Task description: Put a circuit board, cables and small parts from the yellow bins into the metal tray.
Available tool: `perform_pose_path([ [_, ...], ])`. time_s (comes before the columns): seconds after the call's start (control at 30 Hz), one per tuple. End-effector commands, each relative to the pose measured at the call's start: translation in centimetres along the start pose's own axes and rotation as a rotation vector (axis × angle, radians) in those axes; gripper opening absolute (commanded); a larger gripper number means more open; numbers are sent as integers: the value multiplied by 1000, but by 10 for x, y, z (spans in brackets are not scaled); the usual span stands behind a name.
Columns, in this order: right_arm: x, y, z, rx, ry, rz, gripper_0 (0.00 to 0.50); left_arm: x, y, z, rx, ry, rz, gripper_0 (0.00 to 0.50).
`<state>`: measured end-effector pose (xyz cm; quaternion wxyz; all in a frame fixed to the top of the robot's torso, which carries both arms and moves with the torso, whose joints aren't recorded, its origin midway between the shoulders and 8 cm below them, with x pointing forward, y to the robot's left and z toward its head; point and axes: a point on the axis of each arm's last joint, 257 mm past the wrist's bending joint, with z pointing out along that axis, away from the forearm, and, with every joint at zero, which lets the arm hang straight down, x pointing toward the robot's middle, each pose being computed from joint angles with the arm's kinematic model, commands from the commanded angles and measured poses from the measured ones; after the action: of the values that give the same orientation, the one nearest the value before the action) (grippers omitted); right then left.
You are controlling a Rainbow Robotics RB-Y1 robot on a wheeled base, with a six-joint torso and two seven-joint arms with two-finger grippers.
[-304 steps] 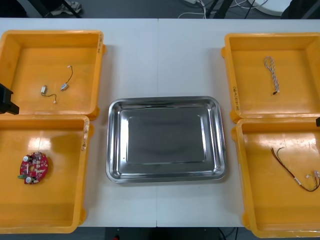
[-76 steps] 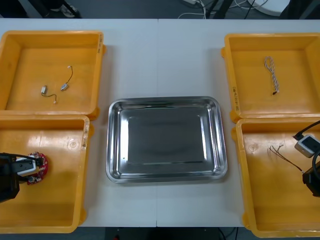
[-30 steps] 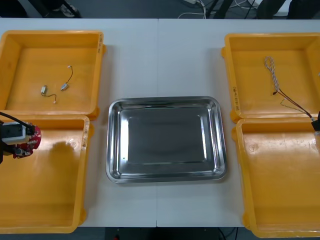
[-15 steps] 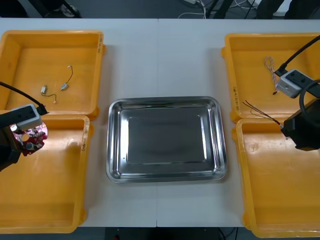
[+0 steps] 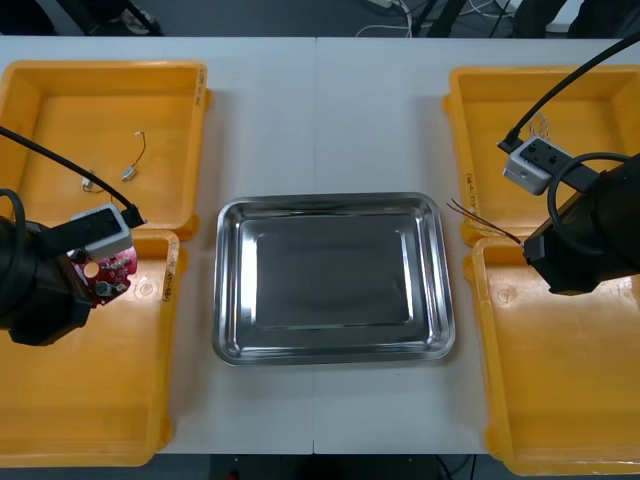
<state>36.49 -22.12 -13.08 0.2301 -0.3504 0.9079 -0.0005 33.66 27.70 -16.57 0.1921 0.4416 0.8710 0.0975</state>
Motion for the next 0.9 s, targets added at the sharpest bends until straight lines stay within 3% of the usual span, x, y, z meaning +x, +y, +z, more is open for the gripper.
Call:
perform_pose_path([
  [0.03, -12, 7, -4, 7, -23, 2, 0, -29, -14, -5, -25, -48, -89, 0],
  [0.6, -12, 10, 0, 13, -11, -29, 0, -91, -61, 7, -4, -114, -225, 0],
  [0.9, -12, 8, -1, 18, -12, -33, 0, -105, -86, 18, 15, -101, -263, 0],
])
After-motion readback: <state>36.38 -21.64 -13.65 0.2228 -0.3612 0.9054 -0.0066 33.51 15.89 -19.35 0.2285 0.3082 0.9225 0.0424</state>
